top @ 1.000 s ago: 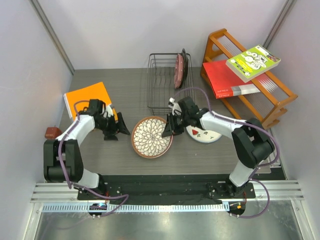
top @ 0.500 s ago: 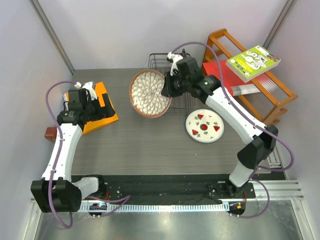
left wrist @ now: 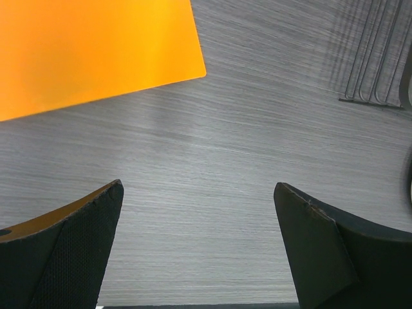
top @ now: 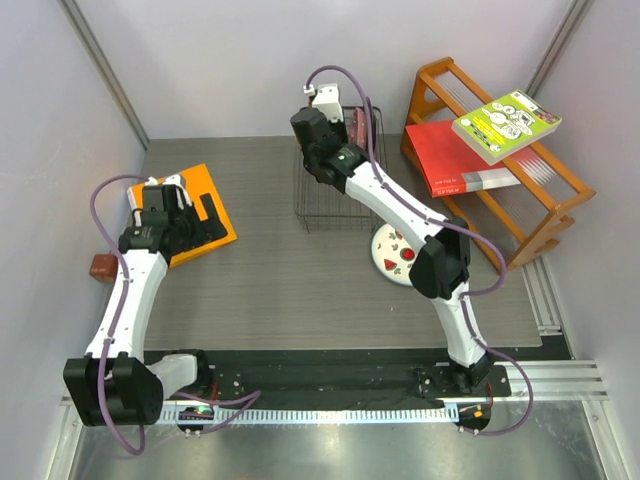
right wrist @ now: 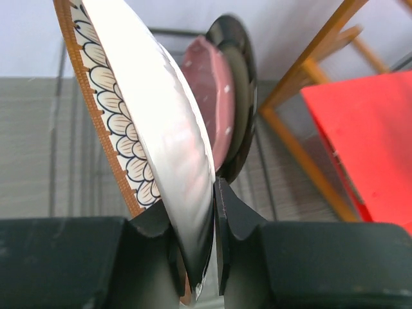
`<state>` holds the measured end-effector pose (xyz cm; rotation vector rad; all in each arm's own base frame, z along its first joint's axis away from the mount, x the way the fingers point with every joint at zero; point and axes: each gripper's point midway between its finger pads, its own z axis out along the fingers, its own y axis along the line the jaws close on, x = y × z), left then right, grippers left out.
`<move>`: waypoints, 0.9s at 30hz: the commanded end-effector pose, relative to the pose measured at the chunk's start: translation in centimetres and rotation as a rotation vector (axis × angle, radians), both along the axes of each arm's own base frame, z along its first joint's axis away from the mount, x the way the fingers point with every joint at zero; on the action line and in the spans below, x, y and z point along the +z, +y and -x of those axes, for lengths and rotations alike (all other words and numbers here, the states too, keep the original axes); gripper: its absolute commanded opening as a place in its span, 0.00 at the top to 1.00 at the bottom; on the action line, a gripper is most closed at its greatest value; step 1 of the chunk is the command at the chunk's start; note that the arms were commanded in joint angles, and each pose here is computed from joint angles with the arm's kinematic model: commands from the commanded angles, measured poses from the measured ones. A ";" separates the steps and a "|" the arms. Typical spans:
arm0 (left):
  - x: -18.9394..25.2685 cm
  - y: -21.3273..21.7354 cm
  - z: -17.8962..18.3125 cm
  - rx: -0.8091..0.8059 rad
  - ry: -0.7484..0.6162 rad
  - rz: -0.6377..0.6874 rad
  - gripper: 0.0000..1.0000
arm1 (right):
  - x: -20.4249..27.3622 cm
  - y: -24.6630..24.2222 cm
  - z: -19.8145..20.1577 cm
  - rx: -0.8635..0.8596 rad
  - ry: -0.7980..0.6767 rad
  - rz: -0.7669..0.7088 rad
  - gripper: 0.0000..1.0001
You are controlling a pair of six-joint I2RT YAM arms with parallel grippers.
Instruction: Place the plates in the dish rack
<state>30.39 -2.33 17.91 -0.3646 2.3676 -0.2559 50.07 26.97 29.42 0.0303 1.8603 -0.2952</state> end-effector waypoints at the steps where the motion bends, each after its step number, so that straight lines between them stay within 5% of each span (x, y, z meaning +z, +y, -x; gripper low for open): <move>1: 1.3 0.8 0.0 0.064 -0.066 -0.010 0.01 | 11.2 -3.6 -0.6 -0.268 -0.355 -0.093 0.99; 27: -0.2 1.1 0.3 0.069 -0.045 -0.032 0.01 | 1.2 -5.2 -7.3 -0.412 -0.276 0.109 0.99</move>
